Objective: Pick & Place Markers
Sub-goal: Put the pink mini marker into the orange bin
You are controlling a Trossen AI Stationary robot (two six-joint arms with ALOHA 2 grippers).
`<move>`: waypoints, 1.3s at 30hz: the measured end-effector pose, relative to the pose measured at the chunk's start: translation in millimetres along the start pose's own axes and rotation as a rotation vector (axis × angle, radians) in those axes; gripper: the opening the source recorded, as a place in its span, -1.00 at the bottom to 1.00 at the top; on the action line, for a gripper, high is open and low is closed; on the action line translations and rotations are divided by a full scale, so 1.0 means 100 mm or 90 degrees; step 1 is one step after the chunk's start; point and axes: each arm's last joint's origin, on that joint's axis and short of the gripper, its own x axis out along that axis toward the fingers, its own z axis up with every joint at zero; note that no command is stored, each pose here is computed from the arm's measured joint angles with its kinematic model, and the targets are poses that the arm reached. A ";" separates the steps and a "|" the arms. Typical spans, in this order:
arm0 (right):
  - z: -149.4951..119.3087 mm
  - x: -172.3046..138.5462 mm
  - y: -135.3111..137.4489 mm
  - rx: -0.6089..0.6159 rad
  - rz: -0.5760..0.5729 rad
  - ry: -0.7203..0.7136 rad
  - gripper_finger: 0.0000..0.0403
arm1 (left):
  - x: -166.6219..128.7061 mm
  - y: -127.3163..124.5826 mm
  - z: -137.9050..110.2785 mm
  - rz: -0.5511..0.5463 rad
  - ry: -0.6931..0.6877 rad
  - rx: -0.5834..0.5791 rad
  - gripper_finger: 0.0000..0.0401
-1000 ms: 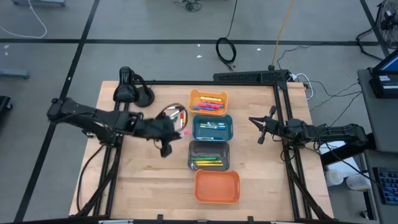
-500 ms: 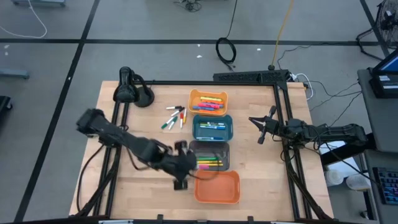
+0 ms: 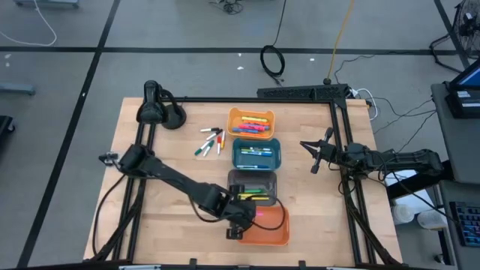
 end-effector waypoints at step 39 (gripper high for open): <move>0.00 0.00 0.00 0.000 0.000 0.000 -0.95 | 0.19 -0.15 -0.25 -0.034 0.110 -0.045 -0.88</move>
